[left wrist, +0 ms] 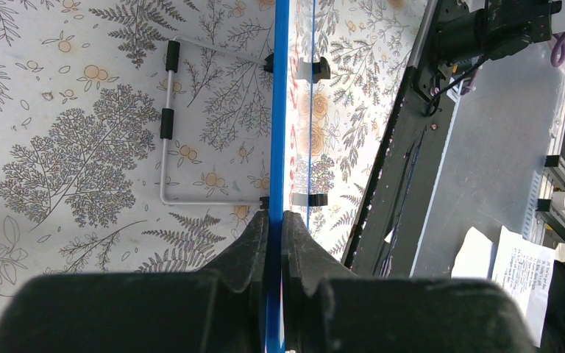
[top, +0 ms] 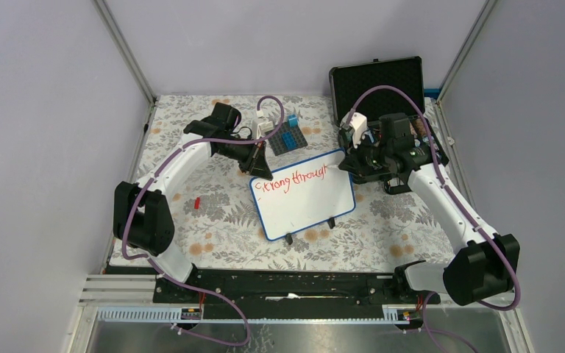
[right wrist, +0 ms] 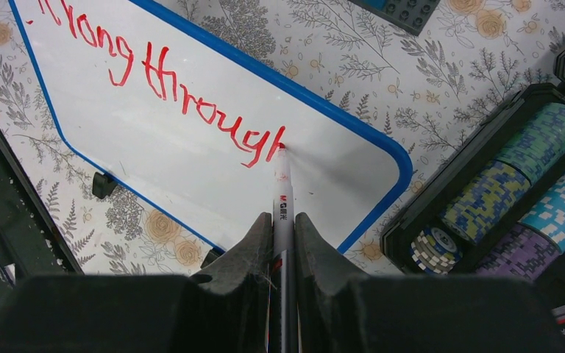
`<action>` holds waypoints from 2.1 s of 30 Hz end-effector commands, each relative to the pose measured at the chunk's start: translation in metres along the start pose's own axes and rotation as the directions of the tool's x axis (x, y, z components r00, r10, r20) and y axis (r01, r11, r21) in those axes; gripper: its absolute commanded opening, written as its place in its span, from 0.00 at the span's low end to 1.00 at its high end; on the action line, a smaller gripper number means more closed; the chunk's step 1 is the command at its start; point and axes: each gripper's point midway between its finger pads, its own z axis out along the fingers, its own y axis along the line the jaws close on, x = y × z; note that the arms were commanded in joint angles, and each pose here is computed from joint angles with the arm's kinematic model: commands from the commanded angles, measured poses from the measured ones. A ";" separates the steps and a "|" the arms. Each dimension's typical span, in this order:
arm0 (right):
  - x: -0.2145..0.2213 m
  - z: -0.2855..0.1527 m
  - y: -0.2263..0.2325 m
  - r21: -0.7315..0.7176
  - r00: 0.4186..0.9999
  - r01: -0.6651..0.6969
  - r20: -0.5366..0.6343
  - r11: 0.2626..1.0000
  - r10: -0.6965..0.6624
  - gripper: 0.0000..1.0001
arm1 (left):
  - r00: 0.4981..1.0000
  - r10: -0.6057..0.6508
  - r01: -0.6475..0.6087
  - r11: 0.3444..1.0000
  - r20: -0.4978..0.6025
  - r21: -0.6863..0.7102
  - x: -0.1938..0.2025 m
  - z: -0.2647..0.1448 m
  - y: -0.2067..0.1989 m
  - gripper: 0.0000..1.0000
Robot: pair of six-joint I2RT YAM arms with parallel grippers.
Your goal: Write a sentence on the whiteboard
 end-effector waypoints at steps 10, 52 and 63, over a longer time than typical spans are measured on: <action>-0.006 -0.009 -0.017 0.068 0.999 0.034 0.021 0.997 -0.035 0.00 | 0.999 0.051 -0.051 0.998 -0.017 -0.046 0.000 0.006 0.012 0.00; -0.034 0.010 0.101 -0.276 0.995 0.098 0.001 0.956 -0.101 0.00 | 0.989 0.015 0.003 0.993 0.146 -0.121 -0.009 -0.054 0.015 0.49; -0.034 0.046 0.154 -0.347 0.992 0.130 0.049 0.929 -0.120 0.00 | 0.987 0.003 0.016 0.993 0.162 -0.114 0.024 -0.063 0.015 0.54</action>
